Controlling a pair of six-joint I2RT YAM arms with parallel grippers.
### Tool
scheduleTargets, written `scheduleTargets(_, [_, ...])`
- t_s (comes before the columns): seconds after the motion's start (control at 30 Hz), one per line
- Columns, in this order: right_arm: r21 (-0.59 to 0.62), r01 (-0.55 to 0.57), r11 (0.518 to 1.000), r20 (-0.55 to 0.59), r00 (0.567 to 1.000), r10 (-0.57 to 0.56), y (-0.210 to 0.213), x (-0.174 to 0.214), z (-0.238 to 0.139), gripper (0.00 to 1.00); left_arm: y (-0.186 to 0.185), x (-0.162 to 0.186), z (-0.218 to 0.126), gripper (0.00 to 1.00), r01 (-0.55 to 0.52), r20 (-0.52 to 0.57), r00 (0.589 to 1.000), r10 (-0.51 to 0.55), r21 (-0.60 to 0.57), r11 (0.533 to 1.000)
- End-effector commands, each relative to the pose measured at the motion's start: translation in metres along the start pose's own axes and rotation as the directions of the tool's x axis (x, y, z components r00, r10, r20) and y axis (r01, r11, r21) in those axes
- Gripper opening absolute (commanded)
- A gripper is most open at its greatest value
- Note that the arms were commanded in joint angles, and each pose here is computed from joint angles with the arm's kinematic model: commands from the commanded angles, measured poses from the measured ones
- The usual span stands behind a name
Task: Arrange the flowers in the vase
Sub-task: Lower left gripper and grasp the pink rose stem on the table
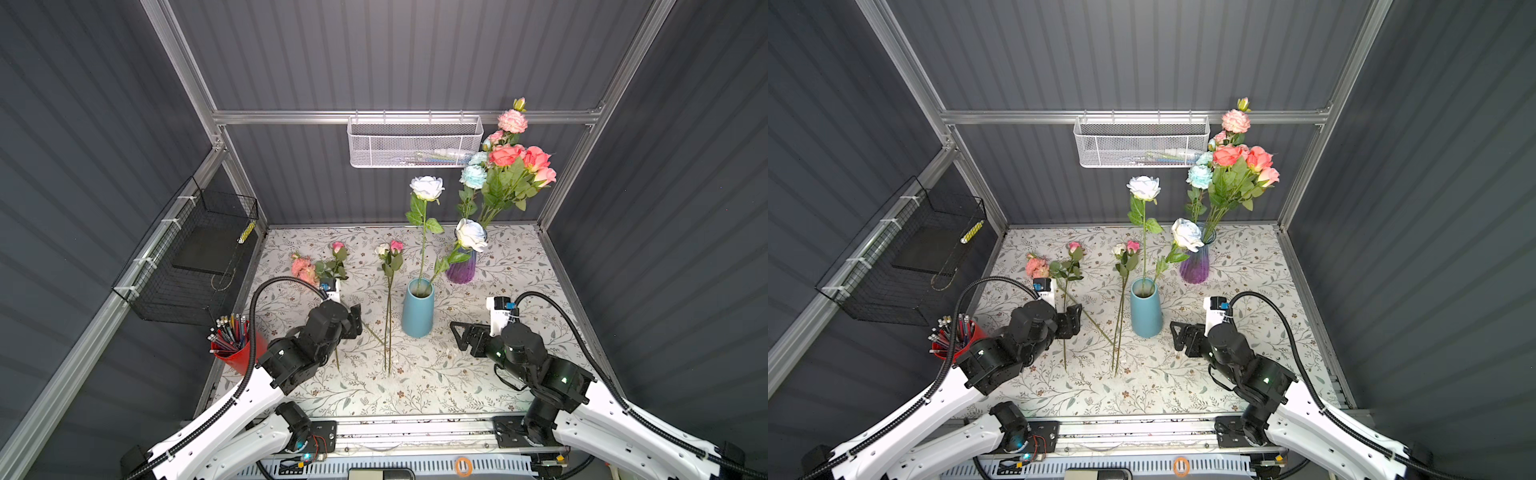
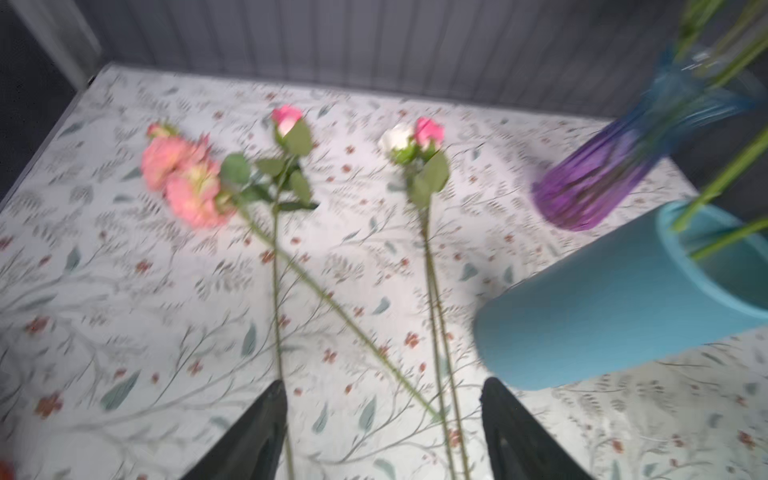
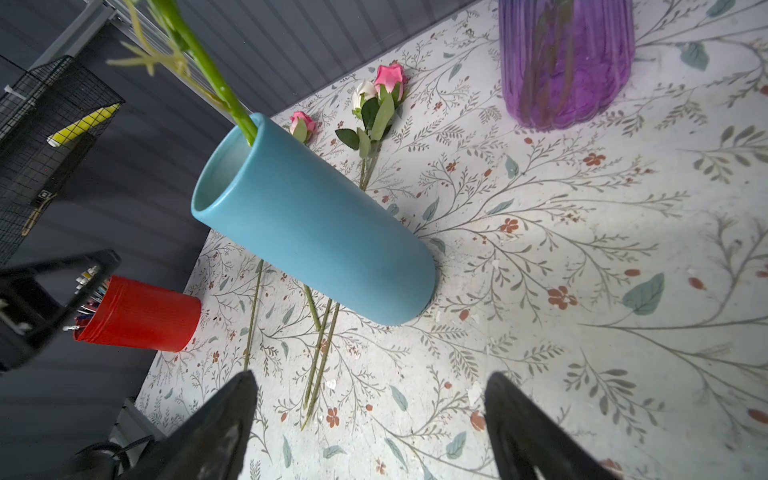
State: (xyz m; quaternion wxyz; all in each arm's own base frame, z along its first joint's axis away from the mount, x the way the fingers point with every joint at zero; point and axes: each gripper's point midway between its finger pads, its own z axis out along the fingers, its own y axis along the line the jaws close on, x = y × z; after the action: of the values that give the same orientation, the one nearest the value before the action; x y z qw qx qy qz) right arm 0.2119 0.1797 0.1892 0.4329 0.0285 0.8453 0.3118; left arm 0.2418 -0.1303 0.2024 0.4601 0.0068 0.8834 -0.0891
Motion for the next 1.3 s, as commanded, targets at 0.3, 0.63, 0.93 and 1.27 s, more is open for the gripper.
scheduleTargets(0.3, [-0.044,-0.019,0.999,0.006,1.000,0.019,0.020,-0.014,0.005,0.67,0.059,0.029,0.048,0.71,0.048,-0.271,0.955,-0.121,-0.260,0.964])
scheduleTargets(0.63, [-0.043,-0.019,0.999,0.010,1.000,0.020,0.013,-0.012,-0.006,0.58,0.072,0.060,0.114,0.48,0.077,-0.435,0.880,-0.190,-0.264,0.962])
scheduleTargets(0.93, [-0.034,-0.029,0.999,0.011,1.000,0.029,0.006,-0.008,-0.012,0.55,0.074,0.081,0.136,0.35,0.062,-0.488,0.854,-0.182,-0.252,0.966])
scheduleTargets(1.27, [-0.020,-0.033,0.999,0.014,0.999,0.034,0.001,-0.008,-0.015,0.53,0.085,0.100,0.147,0.27,0.055,-0.516,0.832,-0.202,-0.286,0.957])
